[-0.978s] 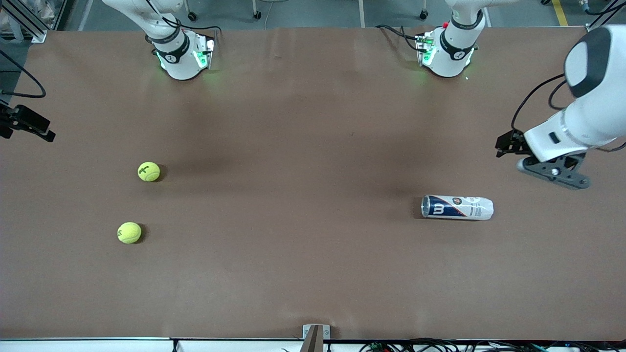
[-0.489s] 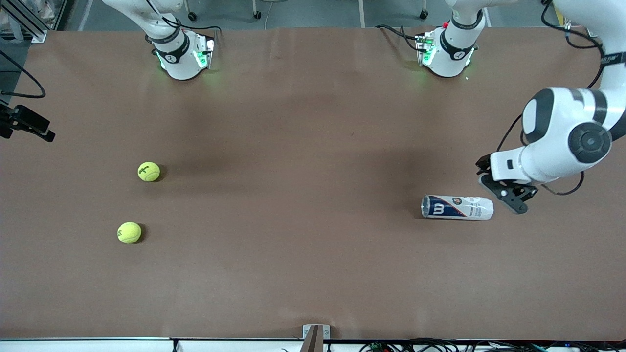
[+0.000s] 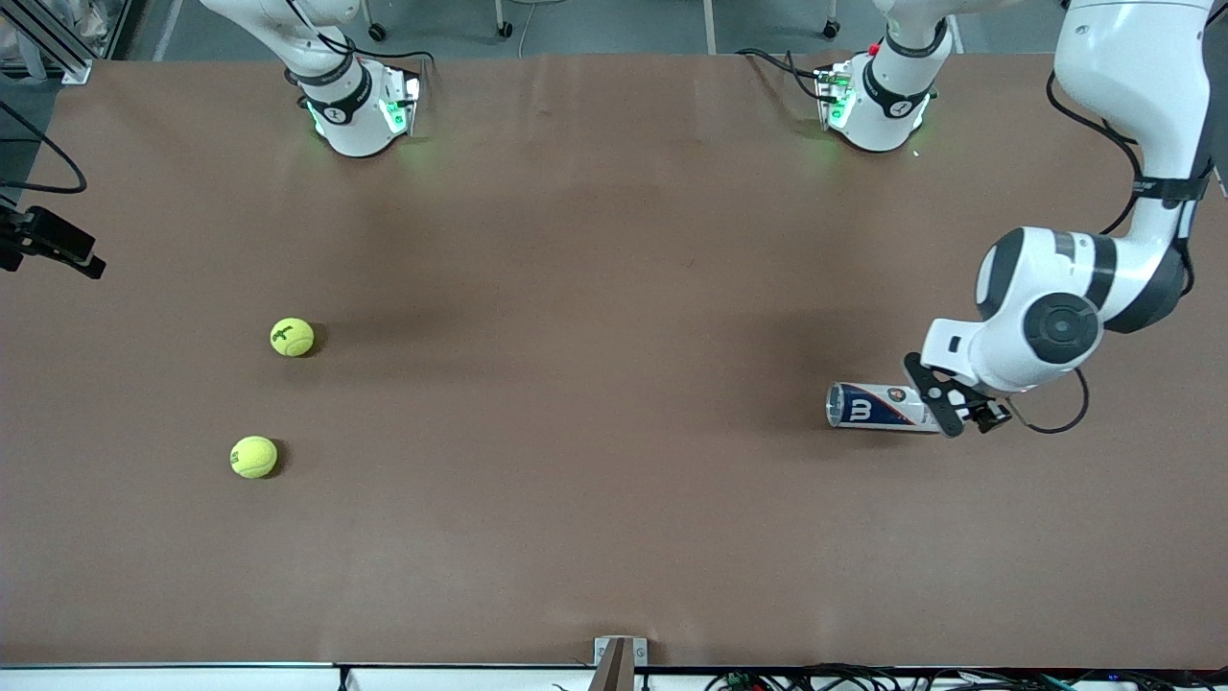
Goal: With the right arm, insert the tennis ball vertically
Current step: 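Grasp the Wilson can with the left gripper and lift it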
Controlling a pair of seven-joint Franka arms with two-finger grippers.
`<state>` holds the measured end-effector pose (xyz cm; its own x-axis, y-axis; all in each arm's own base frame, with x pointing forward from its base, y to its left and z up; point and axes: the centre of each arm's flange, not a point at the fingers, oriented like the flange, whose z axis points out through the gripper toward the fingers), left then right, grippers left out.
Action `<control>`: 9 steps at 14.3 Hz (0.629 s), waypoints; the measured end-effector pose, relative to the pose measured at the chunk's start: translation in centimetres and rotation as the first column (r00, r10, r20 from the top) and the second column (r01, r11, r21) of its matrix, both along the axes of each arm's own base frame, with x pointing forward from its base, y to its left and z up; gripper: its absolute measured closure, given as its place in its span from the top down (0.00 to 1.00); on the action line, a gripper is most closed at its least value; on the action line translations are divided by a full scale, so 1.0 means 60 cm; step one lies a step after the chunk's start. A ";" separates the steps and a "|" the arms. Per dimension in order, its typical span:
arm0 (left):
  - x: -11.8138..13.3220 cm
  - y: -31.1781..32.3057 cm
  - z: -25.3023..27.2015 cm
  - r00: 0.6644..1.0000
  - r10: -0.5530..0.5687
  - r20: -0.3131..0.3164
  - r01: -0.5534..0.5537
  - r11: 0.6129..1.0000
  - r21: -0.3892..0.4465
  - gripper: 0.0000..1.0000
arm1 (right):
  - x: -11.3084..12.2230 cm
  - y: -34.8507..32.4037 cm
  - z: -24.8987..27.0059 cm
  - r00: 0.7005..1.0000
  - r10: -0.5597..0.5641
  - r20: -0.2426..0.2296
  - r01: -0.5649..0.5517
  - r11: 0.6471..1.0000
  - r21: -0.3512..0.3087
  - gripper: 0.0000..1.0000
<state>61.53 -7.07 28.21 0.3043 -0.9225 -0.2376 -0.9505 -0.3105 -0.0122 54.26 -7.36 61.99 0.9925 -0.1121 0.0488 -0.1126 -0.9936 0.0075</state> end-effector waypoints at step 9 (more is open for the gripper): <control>-0.002 -0.044 -0.035 0.991 -0.135 0.006 0.134 0.988 0.078 1.00 | -0.001 -0.001 -0.015 1.000 -0.001 -0.016 0.001 1.000 0.002 1.00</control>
<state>61.44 -9.73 26.10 0.1816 -0.9343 -0.3069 -0.9833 -0.1772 -0.0423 54.22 -7.40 61.06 0.9931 -0.1130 0.0325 -0.1133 -0.9935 0.0071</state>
